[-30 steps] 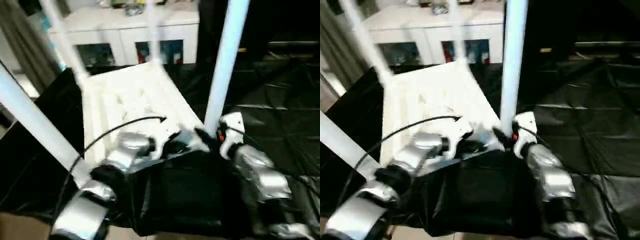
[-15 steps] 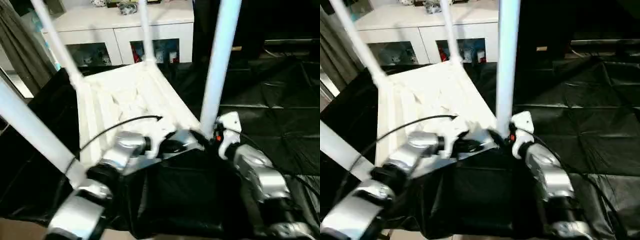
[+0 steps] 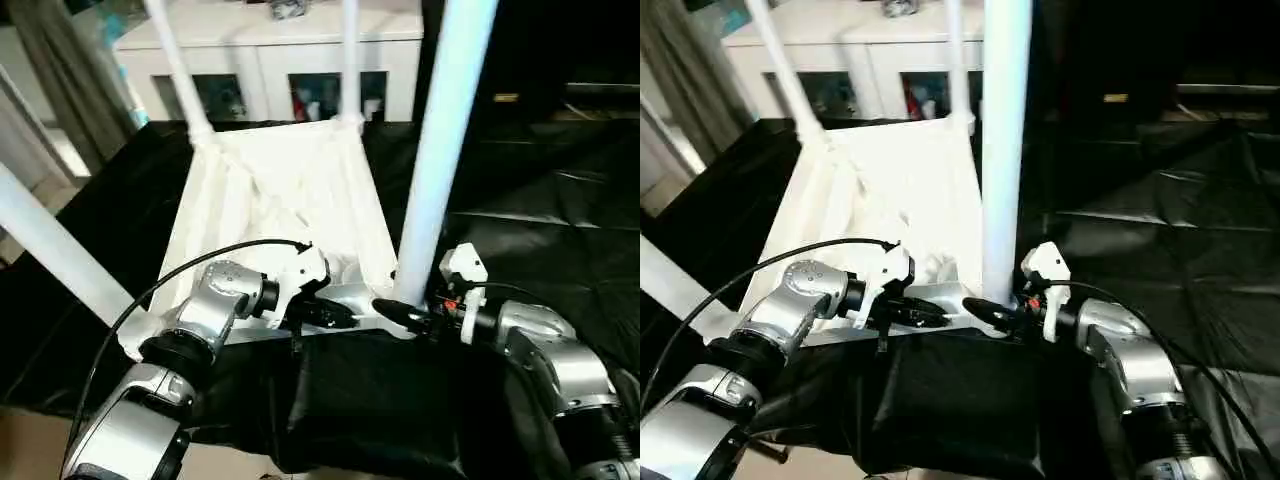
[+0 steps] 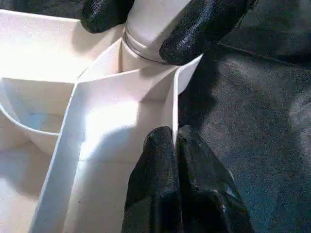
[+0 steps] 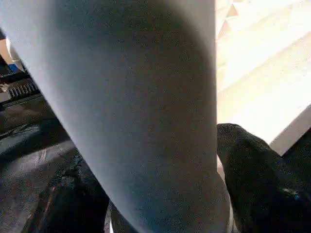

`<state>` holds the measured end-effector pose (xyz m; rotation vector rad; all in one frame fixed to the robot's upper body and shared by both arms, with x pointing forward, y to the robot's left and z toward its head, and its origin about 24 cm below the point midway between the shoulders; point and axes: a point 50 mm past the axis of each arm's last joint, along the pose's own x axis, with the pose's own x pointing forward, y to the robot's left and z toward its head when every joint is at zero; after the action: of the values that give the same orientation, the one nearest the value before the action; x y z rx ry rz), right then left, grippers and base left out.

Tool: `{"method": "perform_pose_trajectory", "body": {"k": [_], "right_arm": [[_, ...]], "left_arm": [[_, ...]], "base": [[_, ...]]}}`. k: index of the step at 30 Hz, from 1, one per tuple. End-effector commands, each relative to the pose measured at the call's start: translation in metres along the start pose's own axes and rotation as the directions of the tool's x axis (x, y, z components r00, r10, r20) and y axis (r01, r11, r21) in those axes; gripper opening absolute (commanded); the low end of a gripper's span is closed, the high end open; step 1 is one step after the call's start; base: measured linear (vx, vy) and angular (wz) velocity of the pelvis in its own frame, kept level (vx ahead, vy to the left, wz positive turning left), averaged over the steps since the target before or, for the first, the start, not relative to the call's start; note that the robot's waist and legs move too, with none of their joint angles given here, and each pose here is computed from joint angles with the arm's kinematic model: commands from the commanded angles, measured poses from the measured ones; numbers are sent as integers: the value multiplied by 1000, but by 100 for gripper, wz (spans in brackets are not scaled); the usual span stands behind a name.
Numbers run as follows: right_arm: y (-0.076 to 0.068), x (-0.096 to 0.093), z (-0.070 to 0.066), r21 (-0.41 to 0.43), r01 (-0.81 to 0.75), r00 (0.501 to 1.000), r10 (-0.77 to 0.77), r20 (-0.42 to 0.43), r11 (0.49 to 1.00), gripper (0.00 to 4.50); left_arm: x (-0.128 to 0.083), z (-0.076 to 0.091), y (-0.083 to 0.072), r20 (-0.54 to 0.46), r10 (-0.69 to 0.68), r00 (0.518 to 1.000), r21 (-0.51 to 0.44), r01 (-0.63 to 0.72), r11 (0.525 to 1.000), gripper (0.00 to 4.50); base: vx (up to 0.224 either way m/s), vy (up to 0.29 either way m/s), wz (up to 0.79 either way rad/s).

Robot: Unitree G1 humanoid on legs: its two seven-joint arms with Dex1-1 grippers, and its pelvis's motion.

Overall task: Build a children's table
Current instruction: Rotate leg to tighten

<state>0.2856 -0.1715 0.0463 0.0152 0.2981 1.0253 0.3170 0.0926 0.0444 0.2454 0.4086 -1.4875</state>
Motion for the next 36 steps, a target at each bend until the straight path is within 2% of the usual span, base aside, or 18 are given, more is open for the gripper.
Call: {"method": "perform_pose_trajectory", "body": {"k": [1,6,7,9,10,12,15,17,21,22,24,25,27,32,36], "right_arm": [[5,4,-8,39,-33,999,34,-27,999,287],[6,7,-10,47,-8,1000,9,-21,999,267],[0,12,-14,52,110,993,-109,-35,993,267],[-2,13,-15,51,156,987,-154,-43,986,264],[-9,16,-19,58,266,963,-263,-59,962,262],[-14,21,-27,116,395,918,-391,-59,911,261],[-14,28,-33,155,476,880,-468,-85,866,259],[-8,40,-40,159,534,845,-519,-126,831,259],[-1,50,-39,173,514,858,-503,-108,840,259],[4,55,-36,206,472,881,-467,-77,857,315],[5,58,-34,208,458,888,-456,-61,864,328],[9,60,-29,216,414,908,-417,-33,884,328],[11,60,-24,204,372,926,-379,-5,906,356],[14,47,-17,106,205,978,-208,9,973,356],[12,24,-14,45,56,998,-55,-18,997,356]], "left_arm": [[1,14,-1,55,-38,998,47,36,998,0],[3,14,-1,53,-25,998,47,22,999,0],[6,15,2,57,17,998,45,-19,999,0],[8,16,3,59,33,998,44,-36,998,0],[12,19,8,63,103,993,32,-105,994,0],[22,24,14,77,202,976,23,-204,979,0],[29,27,18,76,262,962,24,-265,964,0],[37,32,19,81,309,948,17,-312,950,0],[42,34,18,93,308,947,10,-311,950,0],[44,34,16,96,300,949,11,-302,953,0],[45,34,16,96,293,951,13,-295,955,0],[45,33,14,101,277,956,16,-280,960,0],[44,32,13,103,255,961,25,-259,966,0],[33,28,7,109,149,983,43,-154,987,0],[20,20,-1,77,21,997,72,-26,997,0]], "base": [[0,0,0],[0,0,0],[0,0,0],[0,0,0],[0,0,0],[0,0,0],[0,0,0],[0,0,0],[0,0,0],[0,0,0],[0,0,0],[0,0,0],[0,0,0],[0,0,0],[0,0,0]]}}
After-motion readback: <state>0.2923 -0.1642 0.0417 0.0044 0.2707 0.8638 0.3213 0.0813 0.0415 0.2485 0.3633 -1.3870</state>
